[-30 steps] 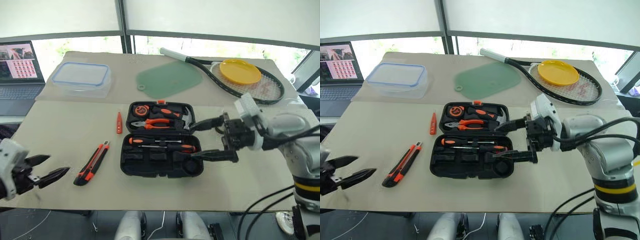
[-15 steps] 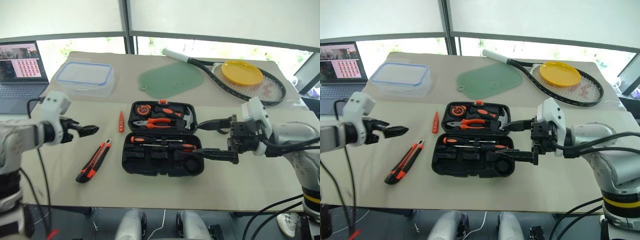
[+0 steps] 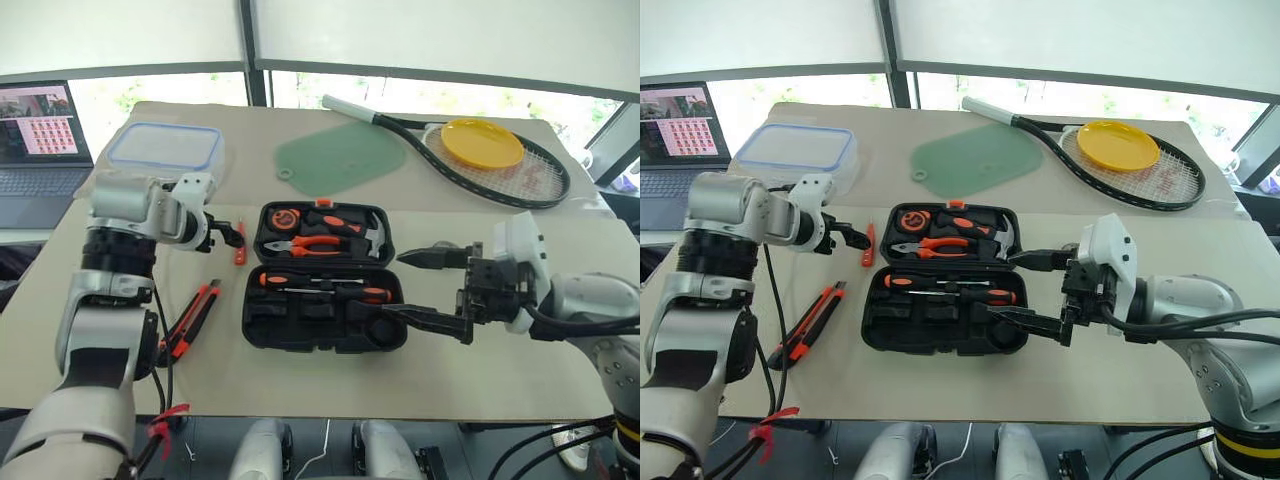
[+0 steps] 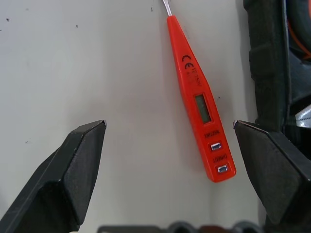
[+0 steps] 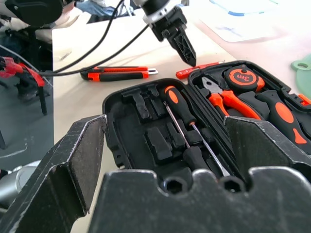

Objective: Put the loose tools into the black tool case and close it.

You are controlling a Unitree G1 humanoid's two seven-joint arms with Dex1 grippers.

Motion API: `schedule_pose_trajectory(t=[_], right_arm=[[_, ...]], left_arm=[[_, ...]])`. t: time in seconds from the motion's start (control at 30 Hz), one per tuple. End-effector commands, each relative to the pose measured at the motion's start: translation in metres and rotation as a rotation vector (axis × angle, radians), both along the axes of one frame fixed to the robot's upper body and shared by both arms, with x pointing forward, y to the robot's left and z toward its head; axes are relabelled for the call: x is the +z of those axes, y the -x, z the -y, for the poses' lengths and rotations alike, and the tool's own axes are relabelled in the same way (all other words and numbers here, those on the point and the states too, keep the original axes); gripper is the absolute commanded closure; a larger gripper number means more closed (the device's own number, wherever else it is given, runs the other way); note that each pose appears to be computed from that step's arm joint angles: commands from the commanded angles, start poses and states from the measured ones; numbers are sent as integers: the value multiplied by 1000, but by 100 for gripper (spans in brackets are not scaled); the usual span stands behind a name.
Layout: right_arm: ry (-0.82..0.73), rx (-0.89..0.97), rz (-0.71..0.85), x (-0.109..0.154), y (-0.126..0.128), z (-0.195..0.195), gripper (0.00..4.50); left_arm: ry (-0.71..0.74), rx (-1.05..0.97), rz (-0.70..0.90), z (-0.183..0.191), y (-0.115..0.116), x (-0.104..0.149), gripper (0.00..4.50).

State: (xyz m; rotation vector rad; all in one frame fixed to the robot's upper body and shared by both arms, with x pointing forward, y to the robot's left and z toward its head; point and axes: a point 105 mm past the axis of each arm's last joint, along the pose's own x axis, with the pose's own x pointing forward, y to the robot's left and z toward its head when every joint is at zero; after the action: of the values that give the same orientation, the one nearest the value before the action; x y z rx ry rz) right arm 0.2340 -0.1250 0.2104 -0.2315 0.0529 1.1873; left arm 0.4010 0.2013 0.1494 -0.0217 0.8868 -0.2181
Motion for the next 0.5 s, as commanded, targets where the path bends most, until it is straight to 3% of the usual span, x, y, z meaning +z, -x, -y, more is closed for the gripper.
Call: schedule_pose_trajectory(t=[0.03, 0.23, 0.33, 0.5], right_arm=[[-17, -18, 62, 13, 5, 0, 2], [-27, -25, 63, 14, 8, -2, 2], [-23, -26, 61, 13, 9, -2, 0], [-18, -30, 60, 13, 10, -2, 0]], left_arm=[[1, -17, 18, 11, -11, 4, 0], [-14, -36, -24, 22, -18, -13, 0], [-23, -44, -52, 24, -17, -22, 72], [-23, -48, -90, 23, -14, -33, 244]])
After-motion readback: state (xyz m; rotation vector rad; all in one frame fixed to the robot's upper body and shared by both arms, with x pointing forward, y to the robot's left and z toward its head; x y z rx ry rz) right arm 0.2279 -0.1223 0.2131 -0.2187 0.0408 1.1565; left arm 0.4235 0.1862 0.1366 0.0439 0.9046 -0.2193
